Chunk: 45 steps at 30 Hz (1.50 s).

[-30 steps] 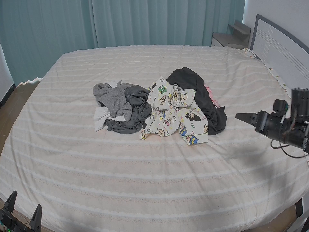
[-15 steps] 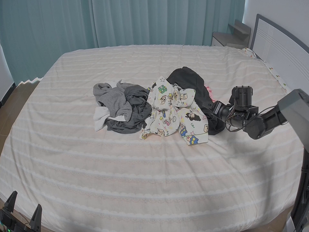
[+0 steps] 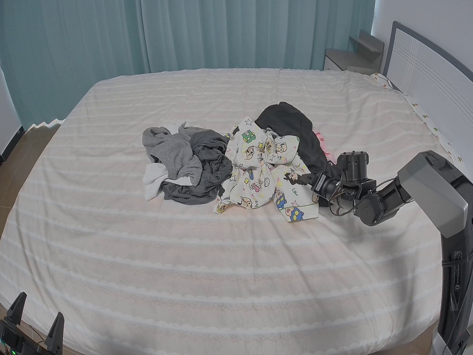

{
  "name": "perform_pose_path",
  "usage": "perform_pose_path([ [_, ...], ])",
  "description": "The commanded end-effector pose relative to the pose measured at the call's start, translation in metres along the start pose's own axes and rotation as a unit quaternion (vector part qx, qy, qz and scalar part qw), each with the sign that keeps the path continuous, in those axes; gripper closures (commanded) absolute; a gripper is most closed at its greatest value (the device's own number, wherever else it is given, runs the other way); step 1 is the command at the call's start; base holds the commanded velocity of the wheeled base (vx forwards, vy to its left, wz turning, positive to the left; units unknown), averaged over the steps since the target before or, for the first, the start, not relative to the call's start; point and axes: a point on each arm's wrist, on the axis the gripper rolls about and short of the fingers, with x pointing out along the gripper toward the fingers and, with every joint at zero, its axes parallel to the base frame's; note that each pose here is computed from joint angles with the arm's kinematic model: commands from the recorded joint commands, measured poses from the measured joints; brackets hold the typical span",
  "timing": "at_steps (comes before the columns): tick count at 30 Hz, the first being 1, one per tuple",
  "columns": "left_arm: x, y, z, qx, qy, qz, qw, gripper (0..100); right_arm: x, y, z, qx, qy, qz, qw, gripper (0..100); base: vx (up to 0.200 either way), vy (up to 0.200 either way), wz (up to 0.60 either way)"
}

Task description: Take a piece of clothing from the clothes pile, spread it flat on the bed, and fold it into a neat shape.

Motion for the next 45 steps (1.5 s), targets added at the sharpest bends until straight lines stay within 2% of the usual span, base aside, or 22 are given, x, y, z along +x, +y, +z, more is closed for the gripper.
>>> perform_pose_path([
  [1, 0.0, 0.0, -0.003, 0.0, 0.001, -0.001, 1.0, 0, -0.009, 0.006, -0.006, -0.001, 0.012, 0.003, 0.9999, 0, 0.0, 0.0, 0.0],
  [9, 0.0, 0.0, -0.003, 0.0, 0.002, -0.001, 1.0, 0, -0.015, 0.004, -0.029, -0.008, 0.048, -0.006, 0.9988, 0, 0.0, 0.0, 0.0],
  [18, 0.0, 0.0, -0.003, 0.0, 0.001, -0.001, 1.0, 0, -0.006, 0.0, -0.04, -0.008, 0.059, -0.011, 0.9982, 0, 0.0, 0.0, 0.0],
  [27, 0.0, 0.0, -0.003, 0.0, 0.002, -0.001, 1.0, 0, 0.005, 0.022, -0.055, -0.02, 0.065, 0.008, 0.9976, 0, 0.0, 0.0, 0.0],
  [40, 0.0, 0.0, -0.003, 0.0, 0.002, -0.001, 1.0, 0, 0.025, 0.029, -0.068, -0.04, 0.08, -0.02, 0.9958, 0, 0.0, 0.0, 0.0],
  [41, 0.0, 0.0, -0.003, 0.0, 0.002, -0.001, 1.0, 0, 0.025, 0.029, -0.068, -0.042, 0.081, -0.022, 0.9955, 100, 0.0, 0.0, 0.0],
  [45, 0.0, 0.0, -0.003, 0.0, 0.002, -0.001, 1.0, 0, 0.024, 0.032, -0.065, -0.044, 0.078, -0.024, 0.9957, 100, 0.0, 0.0, 0.0],
])
